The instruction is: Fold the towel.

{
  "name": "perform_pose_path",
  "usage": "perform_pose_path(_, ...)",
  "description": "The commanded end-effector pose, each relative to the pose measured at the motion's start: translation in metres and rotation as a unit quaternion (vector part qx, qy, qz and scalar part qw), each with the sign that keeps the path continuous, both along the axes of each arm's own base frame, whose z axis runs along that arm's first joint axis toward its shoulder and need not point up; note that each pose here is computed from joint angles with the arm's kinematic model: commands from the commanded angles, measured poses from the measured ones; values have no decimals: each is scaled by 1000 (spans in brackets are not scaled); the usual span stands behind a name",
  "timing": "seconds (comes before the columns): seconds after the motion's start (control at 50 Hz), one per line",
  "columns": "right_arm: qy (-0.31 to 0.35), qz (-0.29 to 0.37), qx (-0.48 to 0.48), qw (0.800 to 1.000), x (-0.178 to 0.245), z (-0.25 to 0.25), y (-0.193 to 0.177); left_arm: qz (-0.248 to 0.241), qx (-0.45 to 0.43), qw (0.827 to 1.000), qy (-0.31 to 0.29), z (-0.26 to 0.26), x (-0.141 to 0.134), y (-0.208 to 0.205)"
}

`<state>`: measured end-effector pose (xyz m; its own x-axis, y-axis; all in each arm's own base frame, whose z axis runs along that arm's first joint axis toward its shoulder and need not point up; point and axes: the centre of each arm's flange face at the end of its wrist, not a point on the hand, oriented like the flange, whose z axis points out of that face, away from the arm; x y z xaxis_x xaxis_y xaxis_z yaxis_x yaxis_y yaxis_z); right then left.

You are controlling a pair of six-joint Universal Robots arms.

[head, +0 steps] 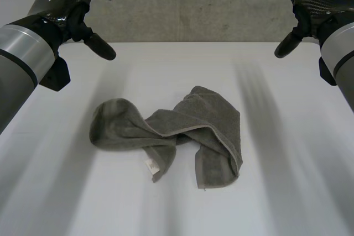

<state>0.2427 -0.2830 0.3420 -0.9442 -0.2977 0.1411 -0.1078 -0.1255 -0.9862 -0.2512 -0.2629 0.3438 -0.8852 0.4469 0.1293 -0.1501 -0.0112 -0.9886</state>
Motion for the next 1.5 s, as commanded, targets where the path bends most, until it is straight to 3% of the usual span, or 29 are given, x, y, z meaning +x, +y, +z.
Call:
perform_pose_path(0.02,-12,16,23,1000,-4,-1,-3,-1,3,1000,-2,0,0,0)
perform_pose_path(0.28,24,6,128,992,-15,-28,-14,5,-3,999,-35,-4,0,-3)
perform_pose_path(0.9,-5,9,128,992,-13,-26,-11,3,9,999,-41,-14,-3,-8)
perform_pose_path(1.16,-24,13,53,998,-13,-9,-11,4,37,998,-58,-34,-6,-22)
perform_pose_path(1.5,-8,37,94,995,-10,-17,-3,-4,29,995,-97,-53,-10,-28)
